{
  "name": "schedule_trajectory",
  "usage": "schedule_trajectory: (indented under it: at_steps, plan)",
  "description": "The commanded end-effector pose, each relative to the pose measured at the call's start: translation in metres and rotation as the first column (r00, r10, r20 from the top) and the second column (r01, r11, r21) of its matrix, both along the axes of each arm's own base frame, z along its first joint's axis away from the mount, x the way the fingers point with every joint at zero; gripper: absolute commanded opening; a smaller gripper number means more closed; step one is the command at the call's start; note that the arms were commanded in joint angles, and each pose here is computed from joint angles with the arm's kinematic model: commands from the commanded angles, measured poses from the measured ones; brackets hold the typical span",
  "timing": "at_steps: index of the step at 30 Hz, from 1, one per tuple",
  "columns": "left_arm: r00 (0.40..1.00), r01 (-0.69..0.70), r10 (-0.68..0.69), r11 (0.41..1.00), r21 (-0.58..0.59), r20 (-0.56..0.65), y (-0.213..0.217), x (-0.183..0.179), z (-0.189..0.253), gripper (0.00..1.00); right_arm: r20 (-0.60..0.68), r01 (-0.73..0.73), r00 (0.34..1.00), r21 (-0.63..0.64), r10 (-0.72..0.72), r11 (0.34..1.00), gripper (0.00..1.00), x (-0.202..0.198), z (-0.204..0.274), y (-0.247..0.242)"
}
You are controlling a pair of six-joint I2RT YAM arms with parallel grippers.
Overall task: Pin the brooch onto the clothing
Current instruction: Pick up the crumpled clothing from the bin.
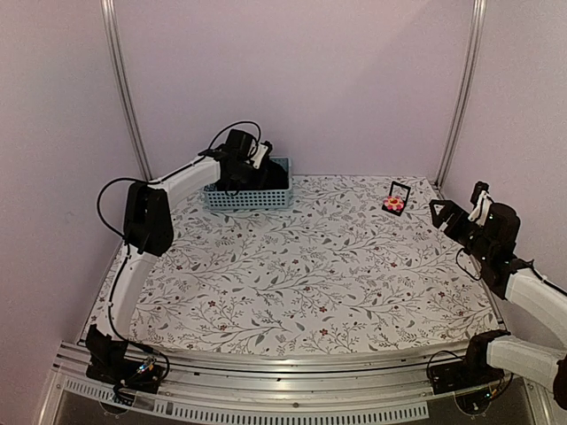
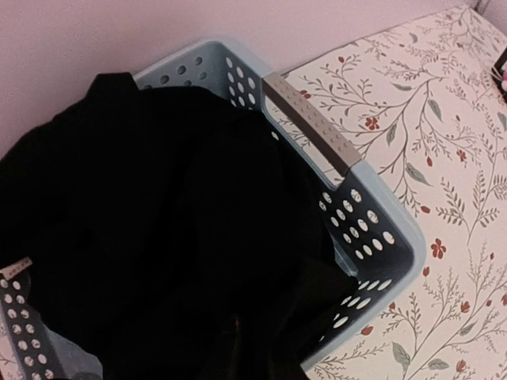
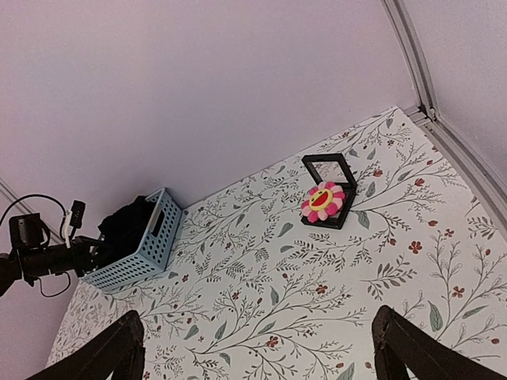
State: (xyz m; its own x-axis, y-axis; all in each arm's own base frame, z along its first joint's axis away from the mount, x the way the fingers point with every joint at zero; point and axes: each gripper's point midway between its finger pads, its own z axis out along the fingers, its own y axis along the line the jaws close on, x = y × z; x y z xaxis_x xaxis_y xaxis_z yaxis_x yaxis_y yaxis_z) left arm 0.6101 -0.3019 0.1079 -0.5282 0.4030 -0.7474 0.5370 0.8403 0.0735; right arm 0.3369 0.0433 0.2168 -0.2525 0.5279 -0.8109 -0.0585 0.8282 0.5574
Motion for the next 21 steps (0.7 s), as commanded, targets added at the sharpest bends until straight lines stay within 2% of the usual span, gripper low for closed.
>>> schedule_trajectory:
  at_steps: [1, 5, 10, 11, 13, 16, 19, 21]
  plan:
    - [0.999, 0.007, -0.007, 1.000, -0.011, 0.045, -0.006, -0.001, 0.029, 0.00, 0.001, -0.003, 1.000, 0.006, 0.003, 1.000, 0.99, -0.003, -0.004, 0.001]
    - [0.991, 0.028, -0.025, 0.999, -0.025, 0.128, 0.000, -0.005, 0.085, 0.00, 0.003, 0.008, 1.000, 0.004, -0.008, 1.000, 0.99, -0.005, -0.001, -0.001]
    - [0.921, 0.016, -0.004, 1.000, -0.026, 0.389, 0.027, -0.027, 0.235, 0.00, 0.027, 0.010, 1.000, 0.006, -0.010, 1.000, 0.99, -0.008, 0.014, -0.002]
    - [0.887, 0.000, 0.018, 0.999, -0.038, 0.462, 0.038, -0.042, 0.281, 0.00, 0.035, 0.006, 0.999, 0.007, -0.006, 1.000, 0.99, -0.009, 0.018, -0.001]
    - [0.830, 0.000, 0.030, 0.999, -0.053, 0.558, 0.054, -0.071, 0.345, 0.00, 0.060, -0.018, 0.998, 0.012, 0.017, 1.000, 0.99, -0.012, 0.030, 0.003]
    - [0.735, 0.033, 0.020, 0.997, -0.065, 0.678, 0.074, -0.132, 0.434, 0.00, 0.103, -0.082, 0.992, 0.020, 0.080, 0.996, 0.99, -0.017, 0.048, 0.014]
    - [0.642, 0.094, -0.021, 0.994, -0.051, 0.766, 0.087, -0.209, 0.502, 0.00, 0.138, -0.159, 0.978, 0.022, 0.154, 0.987, 0.99, -0.023, 0.064, 0.031]
    - [0.605, 0.146, -0.043, 0.988, -0.058, 0.795, 0.097, -0.261, 0.532, 0.00, 0.155, -0.208, 0.967, 0.017, 0.203, 0.978, 0.99, -0.026, 0.074, 0.044]
